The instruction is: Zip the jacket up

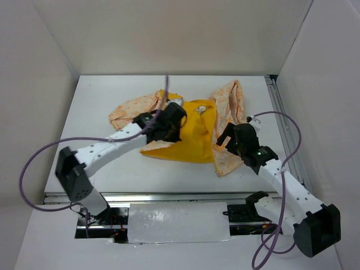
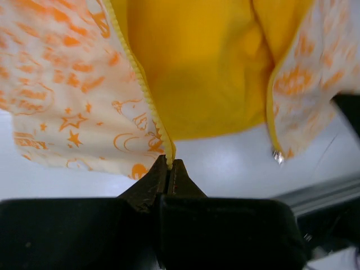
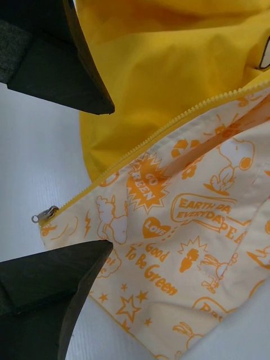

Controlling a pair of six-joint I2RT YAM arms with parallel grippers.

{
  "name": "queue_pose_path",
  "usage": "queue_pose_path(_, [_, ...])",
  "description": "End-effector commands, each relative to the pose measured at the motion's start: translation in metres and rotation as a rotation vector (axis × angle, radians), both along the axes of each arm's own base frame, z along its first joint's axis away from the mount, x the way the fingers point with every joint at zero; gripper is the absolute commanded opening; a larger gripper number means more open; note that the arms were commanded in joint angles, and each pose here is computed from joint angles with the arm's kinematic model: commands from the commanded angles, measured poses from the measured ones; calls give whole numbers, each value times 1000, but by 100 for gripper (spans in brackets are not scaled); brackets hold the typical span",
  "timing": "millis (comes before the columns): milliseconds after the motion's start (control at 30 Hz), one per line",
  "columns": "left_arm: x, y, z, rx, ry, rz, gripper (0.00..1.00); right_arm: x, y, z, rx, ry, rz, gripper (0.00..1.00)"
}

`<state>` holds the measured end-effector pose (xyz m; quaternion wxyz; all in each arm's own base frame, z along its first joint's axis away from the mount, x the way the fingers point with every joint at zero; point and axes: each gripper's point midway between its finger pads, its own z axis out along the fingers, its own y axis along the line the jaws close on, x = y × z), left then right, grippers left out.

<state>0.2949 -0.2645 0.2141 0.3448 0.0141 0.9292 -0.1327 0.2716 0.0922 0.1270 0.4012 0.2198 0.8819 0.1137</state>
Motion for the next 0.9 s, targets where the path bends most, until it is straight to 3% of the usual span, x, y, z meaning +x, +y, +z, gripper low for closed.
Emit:
queue_pose_path(0, [-23, -58, -62, 80, 111, -209, 0, -5, -6, 10, 66, -48, -42, 100])
queue_pose_path(67, [-46, -87, -95, 168, 161, -295, 1, -8, -9, 19, 93, -87, -45, 100])
queue_pose_path(133, [-70, -113, -106, 196, 196, -379, 10, -10, -17, 22, 99, -109, -66, 100])
queue_pose_path(200, [-88, -127, -133, 248, 244, -428, 34, -12, -21, 23, 108, -116, -74, 100])
queue_pose_path(233, [-95, -127, -140, 254, 274, -427, 56, -11, -25, 21, 103, -116, -77, 100])
queue_pose_path(300, [-103, -126, -140, 224, 297, -404, 78, -11, -23, 16, 118, -99, -57, 100])
queue_pose_path(400, [-109, -115, -130, 170, 273, -415, 99, -10, -19, 6, 120, -75, -22, 100])
queue_pose_path(433, [-110, -124, -103, 68, 218, -448, 99, -10, -20, 5, 121, -73, -23, 100])
queue_pose_path(633, [-130, -96, -69, -83, 150, -492, 99, -10, -14, 2, 132, -78, 26, 100])
queue_pose_path(733, [-124, -73, -81, -87, 197, -399, 99, -10, -12, 2, 135, -85, 46, 100])
queue_pose_path(867, [-101, -23, -108, -24, 307, -110, 99, -10, 8, 13, 88, -117, 208, 99])
